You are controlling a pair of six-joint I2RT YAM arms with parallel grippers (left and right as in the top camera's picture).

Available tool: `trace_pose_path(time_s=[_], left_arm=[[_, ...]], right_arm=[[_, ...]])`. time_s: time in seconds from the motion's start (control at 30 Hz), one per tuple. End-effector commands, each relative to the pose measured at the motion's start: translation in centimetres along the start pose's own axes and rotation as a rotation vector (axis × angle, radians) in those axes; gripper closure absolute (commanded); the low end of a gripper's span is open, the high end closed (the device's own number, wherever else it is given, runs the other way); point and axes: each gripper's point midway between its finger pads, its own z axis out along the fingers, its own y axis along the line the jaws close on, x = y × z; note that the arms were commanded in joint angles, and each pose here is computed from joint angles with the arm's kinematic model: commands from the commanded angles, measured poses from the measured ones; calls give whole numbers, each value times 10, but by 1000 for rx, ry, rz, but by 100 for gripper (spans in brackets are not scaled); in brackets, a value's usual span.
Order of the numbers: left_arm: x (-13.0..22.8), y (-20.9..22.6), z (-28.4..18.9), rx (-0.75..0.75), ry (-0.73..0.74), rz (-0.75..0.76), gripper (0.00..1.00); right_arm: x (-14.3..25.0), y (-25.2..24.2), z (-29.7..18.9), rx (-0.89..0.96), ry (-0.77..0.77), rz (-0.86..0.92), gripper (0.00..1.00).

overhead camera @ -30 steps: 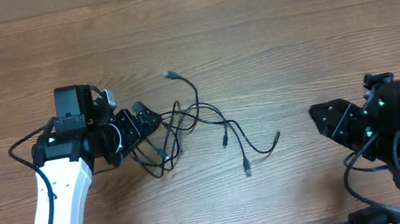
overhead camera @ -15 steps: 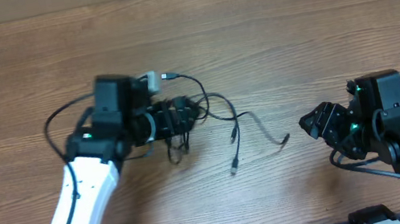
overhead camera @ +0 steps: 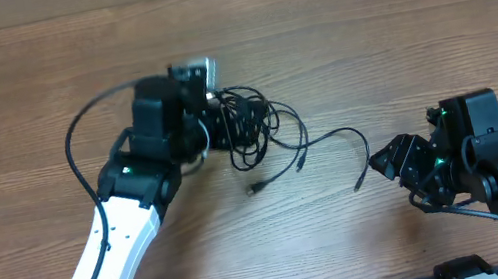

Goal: Untangle cables

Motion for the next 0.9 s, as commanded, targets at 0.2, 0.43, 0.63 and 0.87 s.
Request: trace_pose_path(time_s=[0.2, 0.43, 0.63, 0.87], left_arm=[[81, 72, -19, -380, 302, -139, 0], [78, 48, -24, -264, 285, -156, 1], [54, 24, -60, -207, 120, -102, 1], [30, -1, -103, -143, -83, -31, 12]], right_arm=[[-4, 7, -4, -28, -18, -7, 43], [1, 3, -4, -14, 1, 1, 47], [8, 1, -17, -38, -37, -49, 56], [-6, 6, -48, -107, -259, -92, 0]])
